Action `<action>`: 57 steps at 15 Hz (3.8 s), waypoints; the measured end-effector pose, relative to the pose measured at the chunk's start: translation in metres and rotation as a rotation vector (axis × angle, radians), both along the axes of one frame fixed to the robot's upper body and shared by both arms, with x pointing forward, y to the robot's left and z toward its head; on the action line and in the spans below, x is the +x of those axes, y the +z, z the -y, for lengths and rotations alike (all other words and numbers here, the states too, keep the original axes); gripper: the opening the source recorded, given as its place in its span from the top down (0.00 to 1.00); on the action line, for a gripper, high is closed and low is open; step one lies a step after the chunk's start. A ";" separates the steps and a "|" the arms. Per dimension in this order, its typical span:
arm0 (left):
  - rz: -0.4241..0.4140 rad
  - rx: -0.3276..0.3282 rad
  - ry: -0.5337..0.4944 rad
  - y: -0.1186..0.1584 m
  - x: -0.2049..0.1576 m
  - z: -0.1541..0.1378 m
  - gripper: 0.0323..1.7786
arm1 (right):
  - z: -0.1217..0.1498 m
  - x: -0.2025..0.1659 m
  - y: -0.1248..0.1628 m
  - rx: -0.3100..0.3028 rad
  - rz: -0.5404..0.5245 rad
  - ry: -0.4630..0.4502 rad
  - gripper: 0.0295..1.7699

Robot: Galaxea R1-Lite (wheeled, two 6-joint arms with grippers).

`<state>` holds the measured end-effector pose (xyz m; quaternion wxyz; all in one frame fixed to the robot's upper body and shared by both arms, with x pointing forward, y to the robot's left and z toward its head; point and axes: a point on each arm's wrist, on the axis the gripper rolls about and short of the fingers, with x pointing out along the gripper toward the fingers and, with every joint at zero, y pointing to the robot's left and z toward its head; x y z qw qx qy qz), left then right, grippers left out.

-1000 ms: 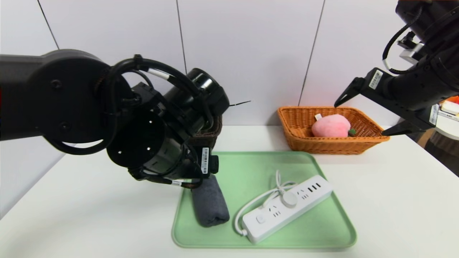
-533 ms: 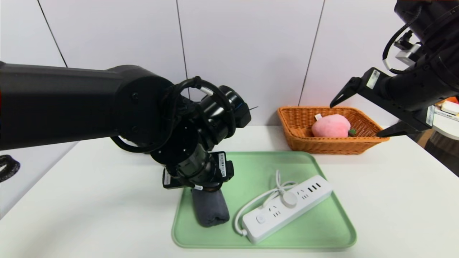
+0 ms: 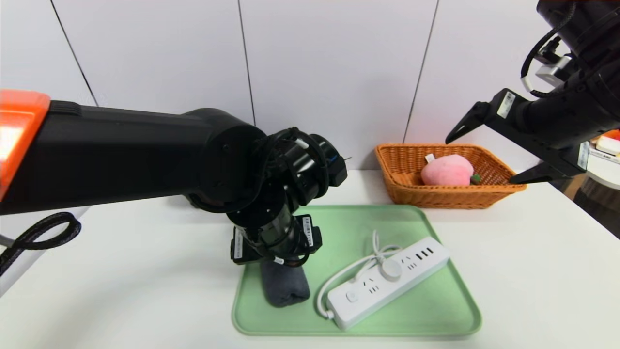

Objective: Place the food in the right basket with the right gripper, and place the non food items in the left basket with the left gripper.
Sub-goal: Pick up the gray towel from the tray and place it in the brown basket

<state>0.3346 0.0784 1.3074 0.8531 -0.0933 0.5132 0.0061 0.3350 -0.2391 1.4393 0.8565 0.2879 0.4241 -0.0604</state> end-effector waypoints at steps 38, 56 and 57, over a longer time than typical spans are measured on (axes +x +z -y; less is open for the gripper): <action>-0.061 0.035 -0.013 -0.009 0.009 0.001 0.91 | 0.002 -0.006 0.007 0.026 0.033 0.011 0.04; 0.451 0.236 0.017 0.086 0.112 -0.136 0.91 | 0.011 -0.030 0.018 0.078 0.052 0.047 0.04; 0.431 0.244 0.023 0.078 0.119 -0.139 0.91 | 0.012 -0.032 0.019 0.078 0.054 0.047 0.04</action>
